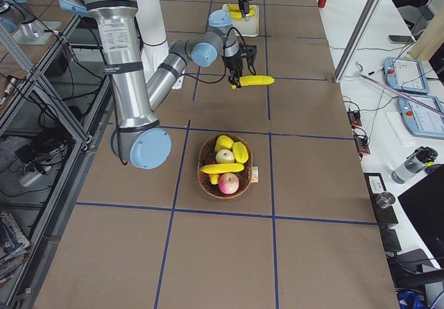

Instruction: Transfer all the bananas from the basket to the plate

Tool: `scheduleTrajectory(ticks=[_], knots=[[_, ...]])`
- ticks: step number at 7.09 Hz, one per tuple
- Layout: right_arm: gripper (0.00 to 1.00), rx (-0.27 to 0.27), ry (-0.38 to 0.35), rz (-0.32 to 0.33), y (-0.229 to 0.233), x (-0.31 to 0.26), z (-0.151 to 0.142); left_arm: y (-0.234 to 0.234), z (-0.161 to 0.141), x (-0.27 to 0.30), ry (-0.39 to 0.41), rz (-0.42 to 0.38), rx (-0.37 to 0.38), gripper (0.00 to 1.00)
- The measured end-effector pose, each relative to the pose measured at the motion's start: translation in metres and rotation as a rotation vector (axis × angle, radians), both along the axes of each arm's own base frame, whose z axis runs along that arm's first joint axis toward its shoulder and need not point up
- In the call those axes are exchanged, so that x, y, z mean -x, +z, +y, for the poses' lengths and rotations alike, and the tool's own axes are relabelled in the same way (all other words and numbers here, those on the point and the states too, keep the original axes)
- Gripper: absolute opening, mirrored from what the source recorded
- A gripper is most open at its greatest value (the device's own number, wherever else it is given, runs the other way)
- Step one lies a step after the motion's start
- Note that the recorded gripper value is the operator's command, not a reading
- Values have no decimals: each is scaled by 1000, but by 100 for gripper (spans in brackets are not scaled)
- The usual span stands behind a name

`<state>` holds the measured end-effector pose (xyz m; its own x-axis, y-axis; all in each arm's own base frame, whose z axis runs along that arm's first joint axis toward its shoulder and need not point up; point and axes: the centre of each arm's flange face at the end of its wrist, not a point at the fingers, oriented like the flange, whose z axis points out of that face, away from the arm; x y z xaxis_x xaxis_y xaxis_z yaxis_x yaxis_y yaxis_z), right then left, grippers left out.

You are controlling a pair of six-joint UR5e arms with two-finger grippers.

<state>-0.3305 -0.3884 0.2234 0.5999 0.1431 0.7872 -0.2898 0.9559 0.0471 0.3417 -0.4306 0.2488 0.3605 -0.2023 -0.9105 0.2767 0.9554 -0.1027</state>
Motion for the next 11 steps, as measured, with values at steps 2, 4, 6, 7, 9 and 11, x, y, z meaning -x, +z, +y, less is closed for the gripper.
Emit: scheduleTrajectory(ticks=[2, 4, 6, 7, 9, 11], knots=[[1, -51, -116, -78, -65, 59, 37, -51, 5, -14, 5, 91, -16, 100], [1, -91, -181, -129, -99, 87, 68, -86, 20, -25, 17, 200, -25, 100], [1, -118, -206, -146, -113, 101, 86, -103, 42, -43, 46, 291, -7, 99], [1, -127, -212, -154, -119, 104, 91, -113, 49, -50, 52, 318, 6, 99], [1, -142, -219, -170, -129, 109, 98, -132, 60, -61, 65, 357, 26, 99], [1, -151, -222, -185, -137, 108, 101, -135, 63, -64, 71, 364, 31, 99]])
